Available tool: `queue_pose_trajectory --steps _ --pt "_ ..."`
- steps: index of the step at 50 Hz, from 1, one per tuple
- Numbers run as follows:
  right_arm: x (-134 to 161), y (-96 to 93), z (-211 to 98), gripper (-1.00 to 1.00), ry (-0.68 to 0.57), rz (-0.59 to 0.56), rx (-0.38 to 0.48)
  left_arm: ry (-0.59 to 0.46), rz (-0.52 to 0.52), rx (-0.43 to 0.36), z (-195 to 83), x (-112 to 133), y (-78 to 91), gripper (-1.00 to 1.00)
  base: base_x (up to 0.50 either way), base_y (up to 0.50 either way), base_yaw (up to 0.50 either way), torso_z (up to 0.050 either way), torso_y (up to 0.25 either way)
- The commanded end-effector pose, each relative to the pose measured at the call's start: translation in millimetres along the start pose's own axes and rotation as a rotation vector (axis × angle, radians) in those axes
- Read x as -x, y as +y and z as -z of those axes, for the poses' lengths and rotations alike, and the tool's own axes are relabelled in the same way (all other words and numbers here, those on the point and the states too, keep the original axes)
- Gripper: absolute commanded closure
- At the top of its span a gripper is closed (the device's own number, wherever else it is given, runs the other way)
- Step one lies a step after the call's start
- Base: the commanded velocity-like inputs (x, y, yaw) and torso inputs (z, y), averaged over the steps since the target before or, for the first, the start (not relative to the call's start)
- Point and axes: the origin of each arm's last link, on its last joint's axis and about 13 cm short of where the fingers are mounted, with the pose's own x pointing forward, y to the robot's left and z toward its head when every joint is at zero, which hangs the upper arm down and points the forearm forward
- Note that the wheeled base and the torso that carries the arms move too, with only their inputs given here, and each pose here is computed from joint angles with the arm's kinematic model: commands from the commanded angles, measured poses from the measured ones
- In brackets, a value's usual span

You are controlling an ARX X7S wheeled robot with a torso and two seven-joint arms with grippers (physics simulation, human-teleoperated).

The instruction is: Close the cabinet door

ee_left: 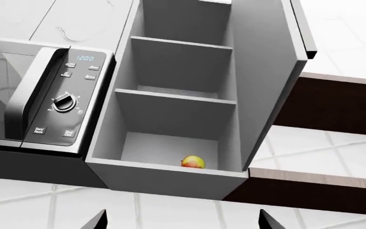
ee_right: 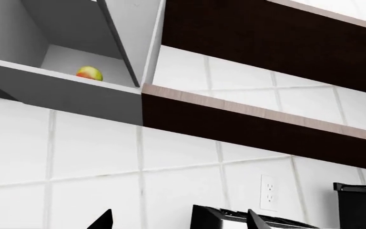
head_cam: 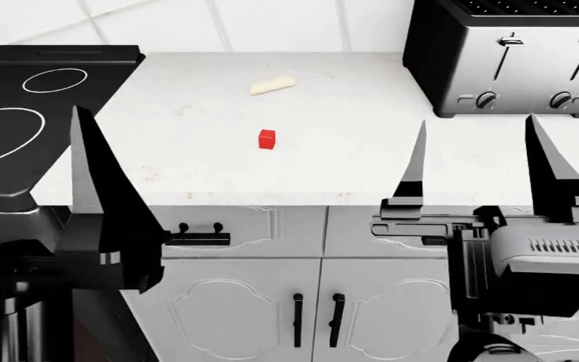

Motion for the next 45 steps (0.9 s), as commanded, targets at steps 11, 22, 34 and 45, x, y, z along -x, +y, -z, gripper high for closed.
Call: queue_pose_trajectory --steps 11,22,34,45 --pt "0.9 -5.0 -24.8 -1.0 -0.143 0.03 0.0 -0.122 0.043 0.003 -31.3 1.6 -0.9 -1.0 0.0 0.0 0.0 0.0 0.0" --pt "2.4 -4.6 -27.6 -1.0 -0.165 0.029 0.02 -0.13 0.048 0.003 -33.2 2.2 -0.3 -1.0 0.0 0.13 0.0 0.0 0.0" --pt "1.4 -5.2 -26.4 -1.0 -0.165 0.027 0.019 -0.119 0.055 0.006 -30.7 2.4 -0.8 -1.0 0.0 0.5 0.0 0.0 0.0" --pt "2.8 -6.2 -26.0 -1.0 -0.172 0.021 -0.026 -0.117 0.058 0.007 -31.0 3.3 -1.0 -1.0 0.0 0.5 0.0 0.0 0.0"
